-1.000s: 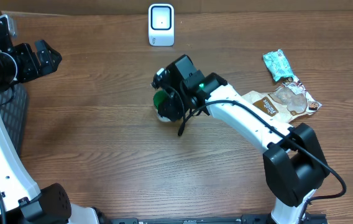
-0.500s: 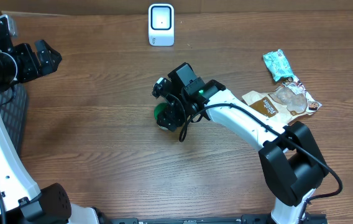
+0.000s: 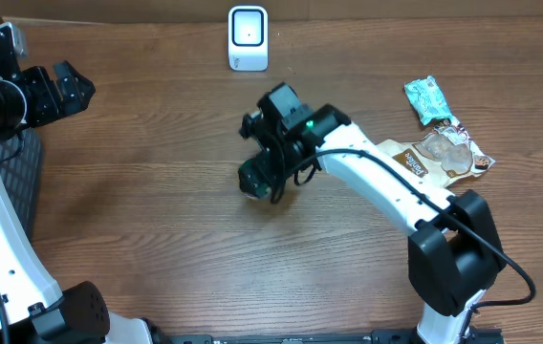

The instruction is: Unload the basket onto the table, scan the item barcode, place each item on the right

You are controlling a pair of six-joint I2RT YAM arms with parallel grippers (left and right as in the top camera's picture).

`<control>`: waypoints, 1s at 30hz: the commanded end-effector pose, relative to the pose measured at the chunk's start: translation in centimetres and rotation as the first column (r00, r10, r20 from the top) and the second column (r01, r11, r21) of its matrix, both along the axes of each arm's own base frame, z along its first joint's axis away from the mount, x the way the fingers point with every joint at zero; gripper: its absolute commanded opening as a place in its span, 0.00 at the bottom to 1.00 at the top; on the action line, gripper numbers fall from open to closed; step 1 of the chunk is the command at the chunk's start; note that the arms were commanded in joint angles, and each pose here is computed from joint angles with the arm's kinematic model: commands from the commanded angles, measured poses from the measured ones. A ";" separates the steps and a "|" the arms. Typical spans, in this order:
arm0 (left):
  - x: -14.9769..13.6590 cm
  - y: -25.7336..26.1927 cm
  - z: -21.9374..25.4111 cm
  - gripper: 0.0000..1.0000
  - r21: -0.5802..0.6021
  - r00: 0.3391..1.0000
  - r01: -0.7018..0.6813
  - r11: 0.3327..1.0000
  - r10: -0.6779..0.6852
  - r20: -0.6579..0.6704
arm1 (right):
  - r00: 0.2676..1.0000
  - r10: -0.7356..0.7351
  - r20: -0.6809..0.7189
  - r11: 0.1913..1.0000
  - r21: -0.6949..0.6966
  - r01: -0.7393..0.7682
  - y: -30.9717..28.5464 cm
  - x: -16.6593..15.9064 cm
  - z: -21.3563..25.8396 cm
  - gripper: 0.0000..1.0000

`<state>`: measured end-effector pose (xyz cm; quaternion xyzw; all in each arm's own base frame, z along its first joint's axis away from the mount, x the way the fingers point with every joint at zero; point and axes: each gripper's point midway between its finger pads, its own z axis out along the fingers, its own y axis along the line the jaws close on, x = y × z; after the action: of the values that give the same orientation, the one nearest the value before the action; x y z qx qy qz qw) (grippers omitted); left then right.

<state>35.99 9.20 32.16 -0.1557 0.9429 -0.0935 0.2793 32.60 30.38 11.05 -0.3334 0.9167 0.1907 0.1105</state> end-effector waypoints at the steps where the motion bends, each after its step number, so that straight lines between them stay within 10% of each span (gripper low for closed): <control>1: 0.0 -0.4 0.8 1.00 0.013 0.999 0.026 1.000 -0.026 0.025 | 0.985 -0.170 0.013 0.983 0.070 0.169 0.4 1.5 4.7 1.00; 10: 0.0 -0.4 0.8 0.99 0.013 0.999 0.026 1.000 -0.026 0.025 | 0.733 -0.678 -0.058 0.734 -0.109 0.671 -3.6 1.6 3.3 1.00; 30: 0.0 -0.4 0.8 1.00 0.013 0.999 0.026 1.000 -0.026 0.025 | 0.776 -0.621 -0.108 0.783 -0.068 0.618 -0.4 -0.1 3.2 0.93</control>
<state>35.99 9.20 32.16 -0.1557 0.9429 -0.0935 0.2793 32.97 29.20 13.13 0.0034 0.9857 0.1397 0.0945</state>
